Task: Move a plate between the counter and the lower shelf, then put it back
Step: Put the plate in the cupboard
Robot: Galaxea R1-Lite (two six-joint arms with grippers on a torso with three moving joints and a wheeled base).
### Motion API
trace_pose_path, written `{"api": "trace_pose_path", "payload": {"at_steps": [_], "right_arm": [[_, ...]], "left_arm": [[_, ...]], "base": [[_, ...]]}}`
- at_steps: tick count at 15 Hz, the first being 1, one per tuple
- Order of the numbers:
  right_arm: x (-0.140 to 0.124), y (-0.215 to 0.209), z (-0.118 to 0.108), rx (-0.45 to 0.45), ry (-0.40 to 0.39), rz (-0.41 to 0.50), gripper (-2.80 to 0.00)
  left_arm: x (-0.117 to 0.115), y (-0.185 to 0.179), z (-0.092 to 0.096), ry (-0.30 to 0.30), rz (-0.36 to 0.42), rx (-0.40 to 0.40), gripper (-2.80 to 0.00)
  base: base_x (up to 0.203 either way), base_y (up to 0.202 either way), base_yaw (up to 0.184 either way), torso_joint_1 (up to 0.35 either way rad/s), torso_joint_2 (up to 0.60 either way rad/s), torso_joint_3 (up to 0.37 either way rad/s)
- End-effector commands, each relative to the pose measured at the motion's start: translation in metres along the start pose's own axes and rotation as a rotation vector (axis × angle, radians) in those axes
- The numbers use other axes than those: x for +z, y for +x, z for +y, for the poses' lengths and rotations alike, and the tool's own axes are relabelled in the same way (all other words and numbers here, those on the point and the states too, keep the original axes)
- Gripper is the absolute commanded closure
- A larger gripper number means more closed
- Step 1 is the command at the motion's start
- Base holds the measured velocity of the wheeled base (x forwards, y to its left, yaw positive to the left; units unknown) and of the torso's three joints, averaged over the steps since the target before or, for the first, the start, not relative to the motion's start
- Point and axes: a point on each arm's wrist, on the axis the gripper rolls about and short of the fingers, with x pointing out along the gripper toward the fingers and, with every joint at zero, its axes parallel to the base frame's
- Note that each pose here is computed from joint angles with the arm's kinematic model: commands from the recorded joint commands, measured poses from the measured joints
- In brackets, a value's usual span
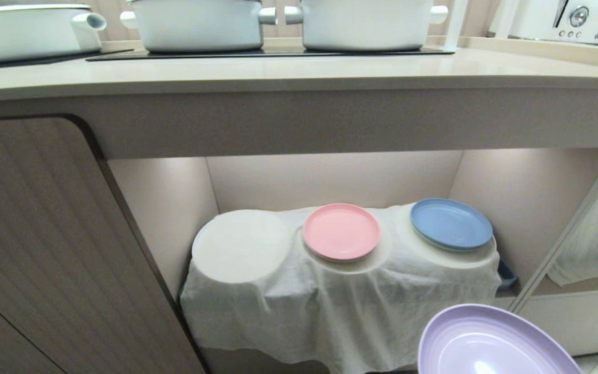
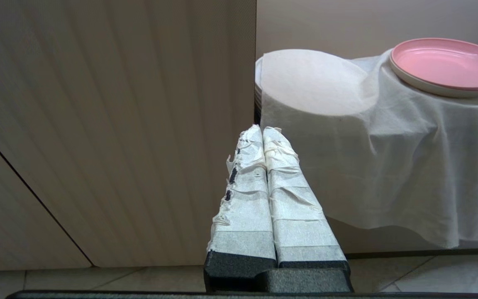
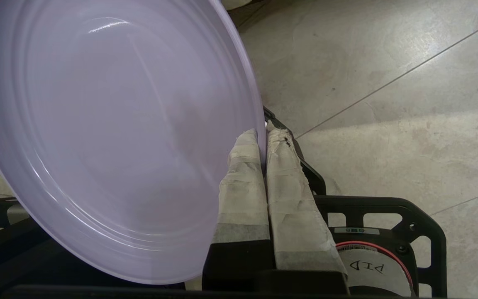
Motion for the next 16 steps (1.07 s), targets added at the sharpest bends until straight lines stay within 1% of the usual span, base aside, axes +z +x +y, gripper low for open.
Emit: {"api": "trace_pose_path", "payload": {"at_steps": [1,14,16], "right_arm": [[0.0000,-0.0003,0.0002,0.002,0.001,0.001,0.00],[-0.0012,-0.0010,-0.0001,0.002,0.001,0.000,0.00],[-0.0012,-0.0010,-0.0001,0.002,0.001,0.000,0.00]], "left_arm": [[0.0000,0.0000,0.0000,0.000,0.000,0.000,0.00],[0.0000,0.0000,0.0000,0.000,0.000,0.000,0.00],[0.0000,0.0000,0.0000,0.000,0.000,0.002,0.00]], "base": [[0.000,0.000,0.000,0.000,0.00,0.000],[0.000,0.000,0.000,0.000,0.00,0.000],[-0.002,0.104,0.006,0.001,0.00,0.000]]}}
